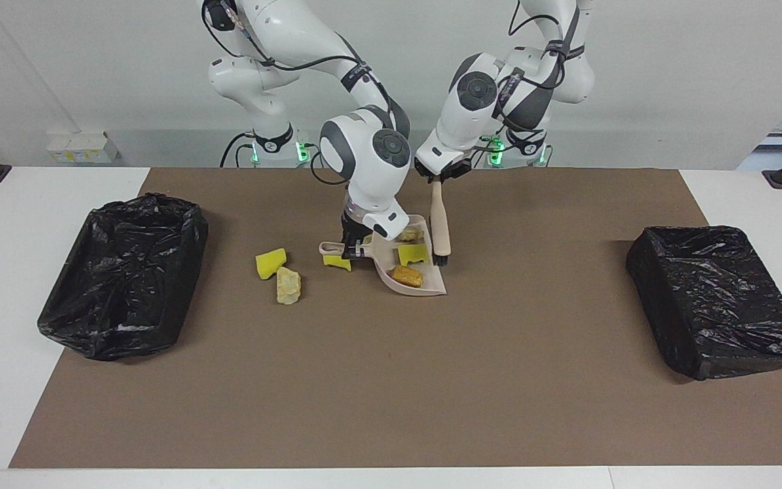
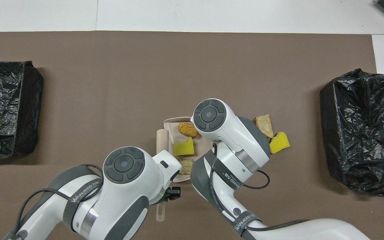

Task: Sweep and dump trash in bin
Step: 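Push the sponge and bread into the dustpan with the left gripper, then lift the loaded dustpan with the right gripper toward the nearer bin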

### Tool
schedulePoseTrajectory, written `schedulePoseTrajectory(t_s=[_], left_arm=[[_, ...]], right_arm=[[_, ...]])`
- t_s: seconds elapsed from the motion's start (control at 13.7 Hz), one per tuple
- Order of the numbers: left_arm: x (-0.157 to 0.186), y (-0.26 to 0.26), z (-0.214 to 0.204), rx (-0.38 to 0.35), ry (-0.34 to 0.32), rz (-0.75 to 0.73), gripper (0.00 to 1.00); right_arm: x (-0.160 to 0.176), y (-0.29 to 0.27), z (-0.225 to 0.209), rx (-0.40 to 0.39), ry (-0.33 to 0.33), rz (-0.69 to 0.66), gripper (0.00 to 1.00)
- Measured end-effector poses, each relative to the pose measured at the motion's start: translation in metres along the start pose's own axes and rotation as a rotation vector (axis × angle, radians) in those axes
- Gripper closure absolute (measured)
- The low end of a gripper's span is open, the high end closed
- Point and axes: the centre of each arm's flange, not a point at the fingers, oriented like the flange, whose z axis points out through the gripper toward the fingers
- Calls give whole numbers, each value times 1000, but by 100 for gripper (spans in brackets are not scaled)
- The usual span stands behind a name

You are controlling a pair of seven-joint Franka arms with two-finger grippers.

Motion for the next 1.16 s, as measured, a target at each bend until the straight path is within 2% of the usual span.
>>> schedulePoseTrajectory(t_s=[0.36, 0.73, 1.02, 1.16], left_arm=[[-40, -4, 20, 53, -3, -65, 74], [-110, 29, 65, 101, 49, -76, 74], [-155, 54, 107, 100, 98, -16, 74], [-161, 57, 114, 80, 102, -13, 74]], right_arm=[[-18, 6, -5, -6, 9, 32, 68], [-41, 19, -20, -23, 93, 102, 68], [-71, 33, -30, -30, 143, 160, 68], [-87, 36, -34, -41, 149, 137, 68]])
